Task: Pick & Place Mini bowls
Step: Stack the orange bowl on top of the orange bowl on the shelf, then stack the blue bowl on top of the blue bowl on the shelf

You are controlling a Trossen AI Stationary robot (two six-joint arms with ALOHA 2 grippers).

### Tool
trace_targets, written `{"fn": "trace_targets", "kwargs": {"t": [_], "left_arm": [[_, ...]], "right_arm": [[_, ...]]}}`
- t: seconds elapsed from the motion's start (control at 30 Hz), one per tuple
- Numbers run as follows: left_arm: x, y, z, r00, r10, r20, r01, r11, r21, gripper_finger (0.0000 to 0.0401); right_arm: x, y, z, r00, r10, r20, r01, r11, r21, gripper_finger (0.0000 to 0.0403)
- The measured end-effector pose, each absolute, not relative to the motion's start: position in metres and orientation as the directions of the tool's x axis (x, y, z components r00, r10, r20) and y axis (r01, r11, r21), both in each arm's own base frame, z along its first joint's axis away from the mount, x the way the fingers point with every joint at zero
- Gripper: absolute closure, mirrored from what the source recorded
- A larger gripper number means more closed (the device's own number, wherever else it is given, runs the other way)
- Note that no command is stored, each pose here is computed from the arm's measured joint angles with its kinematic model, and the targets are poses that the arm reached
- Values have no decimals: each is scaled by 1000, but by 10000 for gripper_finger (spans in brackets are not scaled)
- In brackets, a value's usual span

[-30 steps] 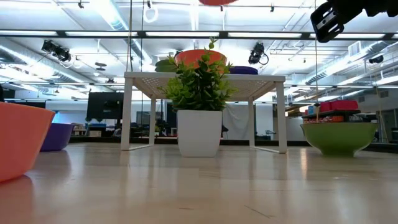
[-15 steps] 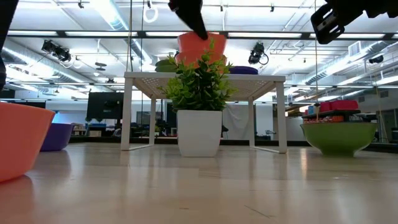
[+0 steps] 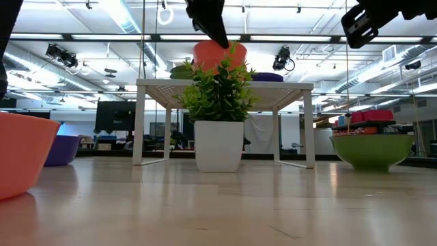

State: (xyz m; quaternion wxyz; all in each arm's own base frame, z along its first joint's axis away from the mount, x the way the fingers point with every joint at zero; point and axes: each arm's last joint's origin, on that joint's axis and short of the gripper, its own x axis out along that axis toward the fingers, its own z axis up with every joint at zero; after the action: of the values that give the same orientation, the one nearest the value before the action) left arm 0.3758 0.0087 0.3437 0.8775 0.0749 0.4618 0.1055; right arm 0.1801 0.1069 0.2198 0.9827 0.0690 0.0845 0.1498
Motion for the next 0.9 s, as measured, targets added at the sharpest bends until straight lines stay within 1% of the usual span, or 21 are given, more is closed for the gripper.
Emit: {"fn": "trace_targets", "kwargs": {"t": [0.37, 0.47, 0.6, 0.8, 0.9], "left_arm": [[376, 8, 344, 554, 242, -797, -132, 970, 203, 363], [376, 8, 344, 554, 242, -797, -132, 970, 203, 350], [376, 8, 344, 554, 242, -797, -132, 970, 203, 317], [377, 8, 344, 563, 238, -791, -132, 971, 198, 252], [372, 3, 351, 570, 231, -789, -120, 973, 198, 233]], "right_arm": [[180, 107, 220, 941, 306, -145, -283, 946, 161, 328], [180, 107, 220, 941, 306, -145, -283, 946, 161, 328], [180, 107, 220, 941, 306, -145, -283, 946, 161, 328], [180, 107, 220, 941, 306, -146, -283, 946, 161, 328], [180, 107, 219, 940, 305, -151, -282, 946, 159, 328]]}}
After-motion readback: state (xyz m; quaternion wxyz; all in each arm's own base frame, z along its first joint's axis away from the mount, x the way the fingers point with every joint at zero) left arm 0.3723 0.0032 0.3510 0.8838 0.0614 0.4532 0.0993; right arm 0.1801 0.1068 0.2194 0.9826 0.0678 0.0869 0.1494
